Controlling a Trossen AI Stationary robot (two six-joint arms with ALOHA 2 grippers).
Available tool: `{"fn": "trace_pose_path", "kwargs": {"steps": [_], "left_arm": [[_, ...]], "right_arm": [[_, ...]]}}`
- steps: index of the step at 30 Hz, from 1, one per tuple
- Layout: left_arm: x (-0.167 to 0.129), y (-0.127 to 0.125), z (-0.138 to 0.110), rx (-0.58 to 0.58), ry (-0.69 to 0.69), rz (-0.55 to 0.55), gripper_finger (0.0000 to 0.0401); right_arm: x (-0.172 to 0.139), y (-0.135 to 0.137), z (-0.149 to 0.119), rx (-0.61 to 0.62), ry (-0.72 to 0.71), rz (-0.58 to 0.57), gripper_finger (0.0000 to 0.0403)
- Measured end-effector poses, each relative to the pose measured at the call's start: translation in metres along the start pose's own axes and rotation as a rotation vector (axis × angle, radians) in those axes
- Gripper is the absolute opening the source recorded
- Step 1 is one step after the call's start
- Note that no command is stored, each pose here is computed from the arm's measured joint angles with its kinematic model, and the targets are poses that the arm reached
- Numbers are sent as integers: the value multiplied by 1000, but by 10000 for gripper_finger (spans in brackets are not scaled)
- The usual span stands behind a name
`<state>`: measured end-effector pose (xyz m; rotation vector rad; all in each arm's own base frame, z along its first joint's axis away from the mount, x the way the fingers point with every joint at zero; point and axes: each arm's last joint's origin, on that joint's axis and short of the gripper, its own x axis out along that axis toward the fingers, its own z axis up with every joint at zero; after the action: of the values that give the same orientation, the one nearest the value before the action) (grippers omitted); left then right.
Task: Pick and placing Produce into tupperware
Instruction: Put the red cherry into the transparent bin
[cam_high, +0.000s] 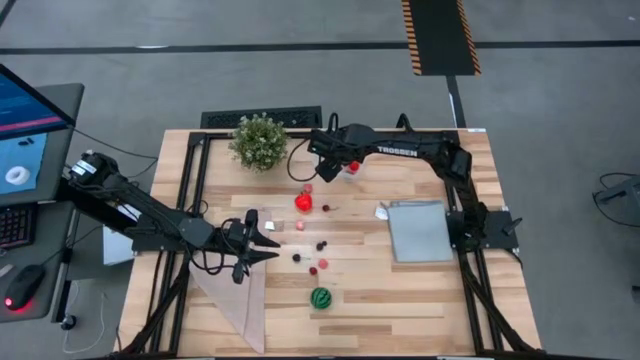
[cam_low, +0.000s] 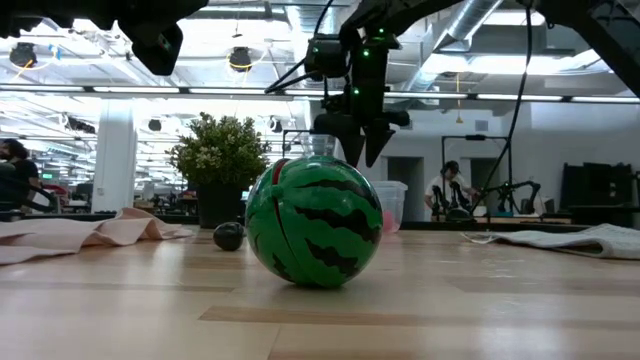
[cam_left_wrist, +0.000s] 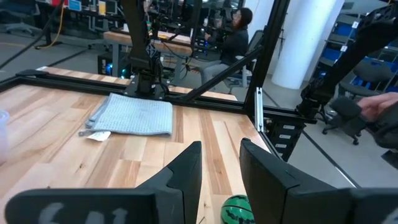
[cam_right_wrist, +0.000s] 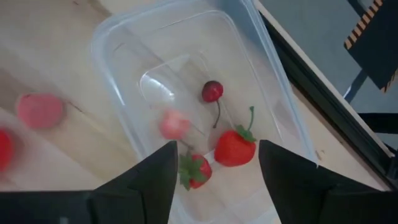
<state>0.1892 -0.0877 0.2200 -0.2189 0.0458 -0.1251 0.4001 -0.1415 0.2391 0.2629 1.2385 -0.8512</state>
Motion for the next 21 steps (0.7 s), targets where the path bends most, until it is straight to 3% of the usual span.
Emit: {"fn": "trace_pose_path", "kwargs": {"steps": [4,9,21], "left_arm": [[0,0,0,5,0,1,97],[0,1,0,13,1,24,97],[0,0,-1,15,7,24,97]], "right_arm": [[-16,5,-5,-32,-24,12,249],[-60,13,-17,-89,-109,76,249],[-194,45,-88,-267,-404,348,249]]}}
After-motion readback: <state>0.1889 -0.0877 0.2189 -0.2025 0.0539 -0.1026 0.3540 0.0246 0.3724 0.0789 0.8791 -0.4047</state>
